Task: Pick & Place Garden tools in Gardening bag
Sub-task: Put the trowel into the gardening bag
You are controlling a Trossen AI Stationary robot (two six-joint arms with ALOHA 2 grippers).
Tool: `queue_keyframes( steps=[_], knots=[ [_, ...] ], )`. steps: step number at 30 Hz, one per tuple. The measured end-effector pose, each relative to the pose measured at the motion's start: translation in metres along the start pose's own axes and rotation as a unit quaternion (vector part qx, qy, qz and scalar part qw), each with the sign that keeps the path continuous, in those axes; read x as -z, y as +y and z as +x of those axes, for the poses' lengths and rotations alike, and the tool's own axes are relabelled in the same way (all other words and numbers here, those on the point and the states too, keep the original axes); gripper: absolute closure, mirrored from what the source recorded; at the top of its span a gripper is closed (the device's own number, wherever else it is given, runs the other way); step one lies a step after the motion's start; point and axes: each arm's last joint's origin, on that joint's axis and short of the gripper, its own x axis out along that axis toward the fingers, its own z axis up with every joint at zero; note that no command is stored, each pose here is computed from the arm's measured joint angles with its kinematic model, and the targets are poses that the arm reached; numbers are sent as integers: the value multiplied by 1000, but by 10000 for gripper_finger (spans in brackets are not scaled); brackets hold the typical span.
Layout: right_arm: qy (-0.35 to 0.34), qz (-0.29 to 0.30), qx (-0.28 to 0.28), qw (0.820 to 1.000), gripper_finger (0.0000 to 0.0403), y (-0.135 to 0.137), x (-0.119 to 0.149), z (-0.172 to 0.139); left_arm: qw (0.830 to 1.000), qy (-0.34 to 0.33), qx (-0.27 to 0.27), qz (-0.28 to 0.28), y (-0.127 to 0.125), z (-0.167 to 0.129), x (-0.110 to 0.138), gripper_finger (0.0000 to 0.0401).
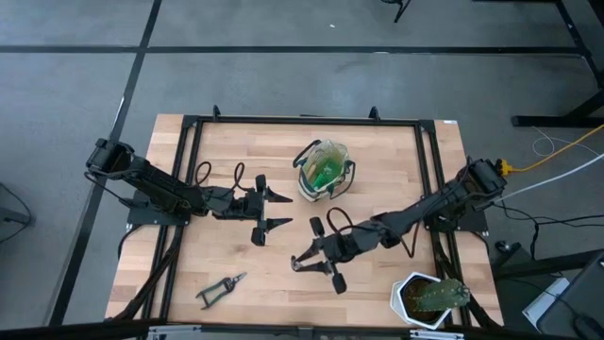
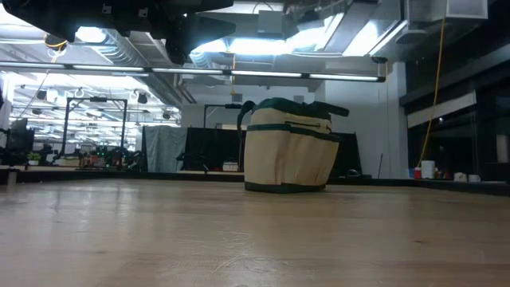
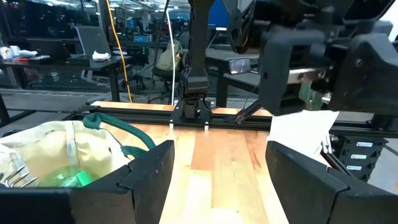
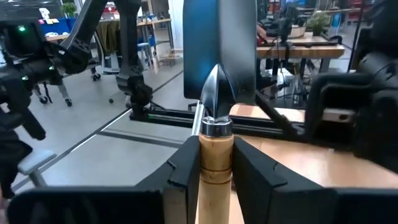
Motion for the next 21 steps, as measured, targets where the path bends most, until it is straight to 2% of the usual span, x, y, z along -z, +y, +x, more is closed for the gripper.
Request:
queue_keyframes(
  steps=[7, 11, 15, 21],
  knots=[
    [-2, 3, 54, 999, 318, -19, -5, 2, 1000, 0, 0, 0, 0, 0, 0, 150],
    [-1, 30, 70, 997, 318, -31, -7, 1, 1000, 0, 0, 0, 0, 0, 0, 150],
    [5, 63, 88, 994, 318, -43, -15, -6, 1000, 0, 0, 0, 0, 0, 0, 150],
    [26, 66, 107, 992, 318, -52, -31, -24, 1000, 0, 0, 0, 0, 0, 0, 150]
  ],
)
